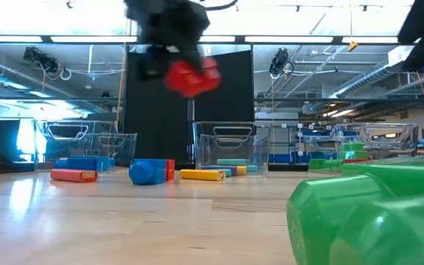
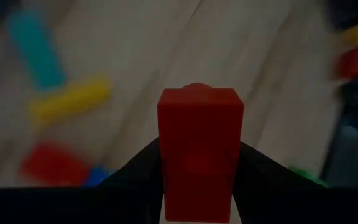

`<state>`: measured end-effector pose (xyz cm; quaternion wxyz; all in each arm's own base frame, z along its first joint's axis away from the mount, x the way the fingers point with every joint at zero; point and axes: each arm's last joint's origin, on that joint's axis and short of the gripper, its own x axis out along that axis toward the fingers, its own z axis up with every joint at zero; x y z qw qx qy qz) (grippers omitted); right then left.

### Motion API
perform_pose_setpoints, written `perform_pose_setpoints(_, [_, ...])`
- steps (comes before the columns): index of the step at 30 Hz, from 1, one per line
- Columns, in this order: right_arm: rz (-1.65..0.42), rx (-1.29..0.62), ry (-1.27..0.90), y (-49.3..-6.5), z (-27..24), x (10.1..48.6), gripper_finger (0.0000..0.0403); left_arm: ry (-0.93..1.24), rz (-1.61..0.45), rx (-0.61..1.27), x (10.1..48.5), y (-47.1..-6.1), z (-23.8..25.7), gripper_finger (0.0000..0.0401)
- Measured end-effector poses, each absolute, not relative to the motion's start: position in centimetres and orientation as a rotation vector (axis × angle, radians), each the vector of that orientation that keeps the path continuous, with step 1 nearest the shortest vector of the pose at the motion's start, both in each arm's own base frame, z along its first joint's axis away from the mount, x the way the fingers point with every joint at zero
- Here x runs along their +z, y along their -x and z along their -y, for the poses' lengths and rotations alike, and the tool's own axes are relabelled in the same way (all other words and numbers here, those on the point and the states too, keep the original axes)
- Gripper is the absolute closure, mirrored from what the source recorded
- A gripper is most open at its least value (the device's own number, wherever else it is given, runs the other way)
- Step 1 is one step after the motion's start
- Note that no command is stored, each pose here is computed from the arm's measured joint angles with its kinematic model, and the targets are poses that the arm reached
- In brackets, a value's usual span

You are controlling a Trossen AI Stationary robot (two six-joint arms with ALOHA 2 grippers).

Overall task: Sort blocks by size
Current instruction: Put the red 2 stud game piece into the right transparent bin

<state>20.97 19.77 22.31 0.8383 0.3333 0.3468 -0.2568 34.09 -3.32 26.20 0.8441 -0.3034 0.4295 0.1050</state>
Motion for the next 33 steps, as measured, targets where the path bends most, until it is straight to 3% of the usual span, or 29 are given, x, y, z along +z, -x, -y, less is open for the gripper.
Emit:
perform_pose_setpoints(9, [-0.343, -0.653, -0.840, -18.6, -14.5, 24.6, 0.0230, 0.433, -0.543, -0.076, 29.0, -36.4, -3.8, 0.0249])
perform_pose_setpoints(15, [-0.147, -0.637, -0.853, -18.3, -10.4, 26.6, 0.0231, 0.434, -0.357, -0.241, 30.7, -36.7, -6.4, 0.0249])
perform_pose_setpoints(25, [0.076, -0.396, -0.689, -21.3, -5.2, 30.2, 0.0233, 0.480, -0.319, -0.324, 31.2, -36.5, -7.3, 0.0249])
perform_pose_setpoints(33, [0.053, -0.338, -0.601, -23.2, -2.3, 30.8, 0.0231, 0.556, -0.256, -0.327, 32.1, -36.7, -7.3, 0.0249])
